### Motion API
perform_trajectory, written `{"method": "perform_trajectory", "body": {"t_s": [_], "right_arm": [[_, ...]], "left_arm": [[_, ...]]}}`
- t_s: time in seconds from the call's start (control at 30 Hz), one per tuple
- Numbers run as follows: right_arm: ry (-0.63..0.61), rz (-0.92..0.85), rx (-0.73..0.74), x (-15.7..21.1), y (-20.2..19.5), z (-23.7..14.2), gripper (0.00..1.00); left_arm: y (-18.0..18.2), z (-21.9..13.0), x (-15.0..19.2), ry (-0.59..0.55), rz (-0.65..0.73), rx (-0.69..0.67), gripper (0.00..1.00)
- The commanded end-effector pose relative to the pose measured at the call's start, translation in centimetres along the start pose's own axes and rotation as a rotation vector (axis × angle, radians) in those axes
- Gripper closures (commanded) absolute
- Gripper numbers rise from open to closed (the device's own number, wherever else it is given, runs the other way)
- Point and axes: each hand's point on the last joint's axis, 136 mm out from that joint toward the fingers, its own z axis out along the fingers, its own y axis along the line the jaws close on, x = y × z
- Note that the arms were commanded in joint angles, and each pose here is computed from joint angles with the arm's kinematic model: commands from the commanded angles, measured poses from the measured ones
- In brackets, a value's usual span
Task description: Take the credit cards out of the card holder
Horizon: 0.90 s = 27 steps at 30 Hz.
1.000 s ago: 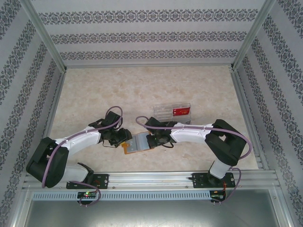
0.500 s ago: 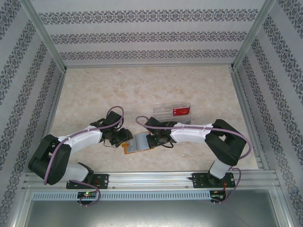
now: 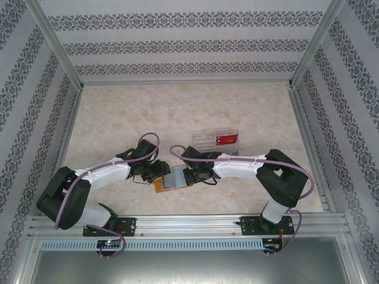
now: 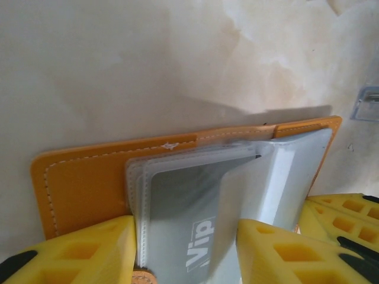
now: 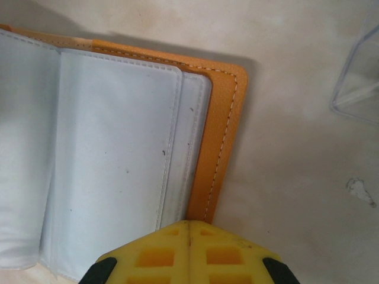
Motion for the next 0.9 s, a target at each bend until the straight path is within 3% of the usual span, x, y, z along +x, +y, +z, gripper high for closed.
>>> {"method": "perform_trajectory", "body": {"t_s": [0.0, 0.23, 0.33, 0.53, 0.87], "right_arm": [[0.052, 0.018, 0.044, 1.4, -1.2, 1.2, 1.00], [0.054, 0.021, 0.044, 1.4, -1.2, 1.2, 1.00], [0.055, 0.022, 0.043, 1.4, -1.2, 1.3, 1.00], [0.053, 0.025, 0.044, 1.3, -1.3, 1.2, 1.00], [0.050, 0.030, 0.047, 1.3, -1.4, 1.1, 1.00]], "left_arm": [[-2.5, -0.3, -0.2, 0.002, 0.028, 0.069, 0.47], [-2.4, -0.3, 0.0, 0.006, 0.031, 0.063, 0.10], [-2.6, -0.3, 0.0, 0.007, 0.034, 0.072, 0.02], [-2.7, -0.4, 0.0, 0.007, 0.040, 0.076, 0.00], [-2.3, -2.8, -0.4, -0.009, 0.125, -0.033, 0.00]]}}
